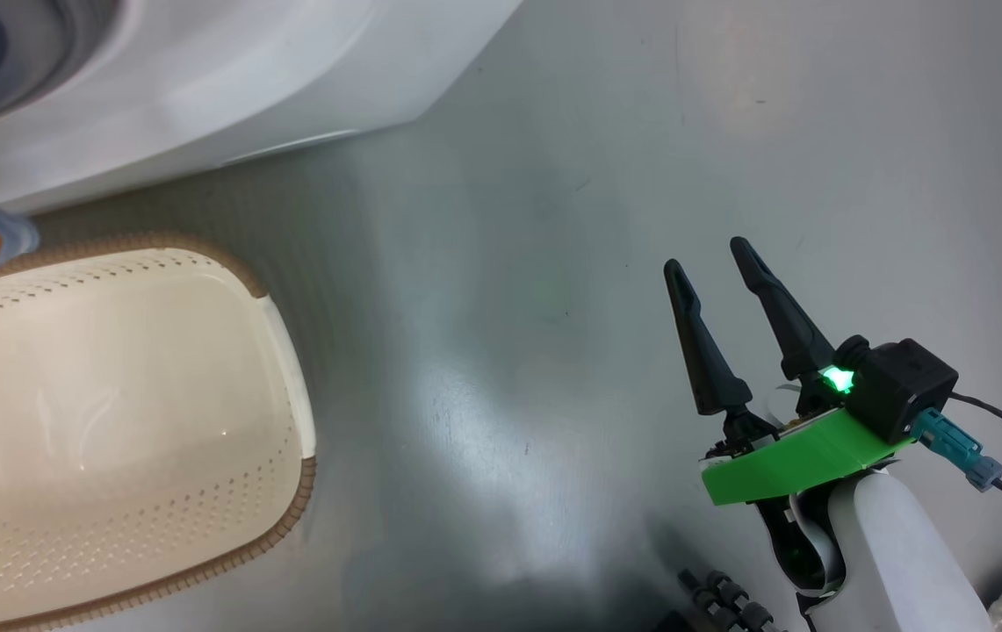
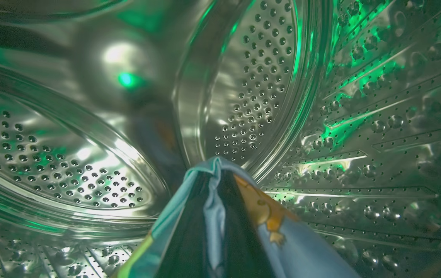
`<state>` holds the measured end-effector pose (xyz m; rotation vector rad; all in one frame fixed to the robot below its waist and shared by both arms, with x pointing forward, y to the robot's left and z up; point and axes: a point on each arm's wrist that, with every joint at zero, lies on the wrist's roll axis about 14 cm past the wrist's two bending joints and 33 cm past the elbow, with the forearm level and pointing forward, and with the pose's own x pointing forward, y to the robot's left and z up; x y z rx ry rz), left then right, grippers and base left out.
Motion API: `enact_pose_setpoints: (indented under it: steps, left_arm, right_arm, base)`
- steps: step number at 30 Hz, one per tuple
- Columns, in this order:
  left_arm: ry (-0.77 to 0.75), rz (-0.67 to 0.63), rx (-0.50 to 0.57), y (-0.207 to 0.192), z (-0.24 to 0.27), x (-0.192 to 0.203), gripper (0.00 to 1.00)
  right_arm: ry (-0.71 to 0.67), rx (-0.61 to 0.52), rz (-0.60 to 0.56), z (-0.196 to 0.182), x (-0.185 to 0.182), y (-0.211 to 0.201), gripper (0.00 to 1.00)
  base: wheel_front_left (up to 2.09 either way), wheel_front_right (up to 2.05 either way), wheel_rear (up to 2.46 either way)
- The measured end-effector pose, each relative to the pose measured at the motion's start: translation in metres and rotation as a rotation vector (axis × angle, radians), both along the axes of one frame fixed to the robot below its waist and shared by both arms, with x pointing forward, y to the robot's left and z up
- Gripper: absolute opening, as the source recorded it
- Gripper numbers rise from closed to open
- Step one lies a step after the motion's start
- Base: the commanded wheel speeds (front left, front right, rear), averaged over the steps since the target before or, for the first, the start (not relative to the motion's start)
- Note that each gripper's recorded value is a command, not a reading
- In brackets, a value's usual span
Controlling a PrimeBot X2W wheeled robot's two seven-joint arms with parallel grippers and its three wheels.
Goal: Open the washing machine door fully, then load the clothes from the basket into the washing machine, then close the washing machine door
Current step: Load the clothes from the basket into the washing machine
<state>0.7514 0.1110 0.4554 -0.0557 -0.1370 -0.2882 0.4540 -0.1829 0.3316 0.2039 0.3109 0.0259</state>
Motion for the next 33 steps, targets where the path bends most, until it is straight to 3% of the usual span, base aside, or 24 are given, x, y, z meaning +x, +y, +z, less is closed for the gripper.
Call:
enact_pose_setpoints:
  steps: [1, 2, 3, 4, 21, 33]
  left_arm:
    - [0.000, 0.005, -0.007, 0.001, 0.001, 0.000, 0.00]
    - [0.006, 0.009, -0.009, 0.002, -0.001, -0.001, 0.24]
    - [0.012, 0.011, -0.010, 0.004, -0.003, -0.003, 0.83]
    - [0.019, 0.014, -0.009, 0.005, -0.005, -0.005, 1.00]
    - [0.090, 0.008, -0.060, 0.002, 0.001, -0.047, 1.00]
    - [0.080, 0.026, -0.098, 0.019, 0.017, -0.101, 1.00]
  right_arm:
    - [0.001, 0.000, 0.000, 0.000, 0.000, 0.000, 1.00]
    - [0.002, 0.001, 0.000, 0.000, 0.000, 0.000, 1.00]
    - [0.001, 0.002, 0.001, 0.000, 0.000, 0.001, 1.00]
    - [-0.002, 0.003, 0.003, 0.001, 0.000, 0.001, 1.00]
    - [-0.086, 0.012, 0.009, 0.031, 0.014, 0.006, 1.00]
    - [-0.141, 0.024, 0.026, 0.057, 0.012, 0.015, 1.00]
  base:
    - [0.00, 0.00, 0.00]
    - [0.00, 0.00, 0.00]
    - [0.00, 0.00, 0.00]
    - [0.00, 0.00, 0.00]
    - [0.00, 0.00, 0.00]
    - [0.00, 0.00, 0.00]
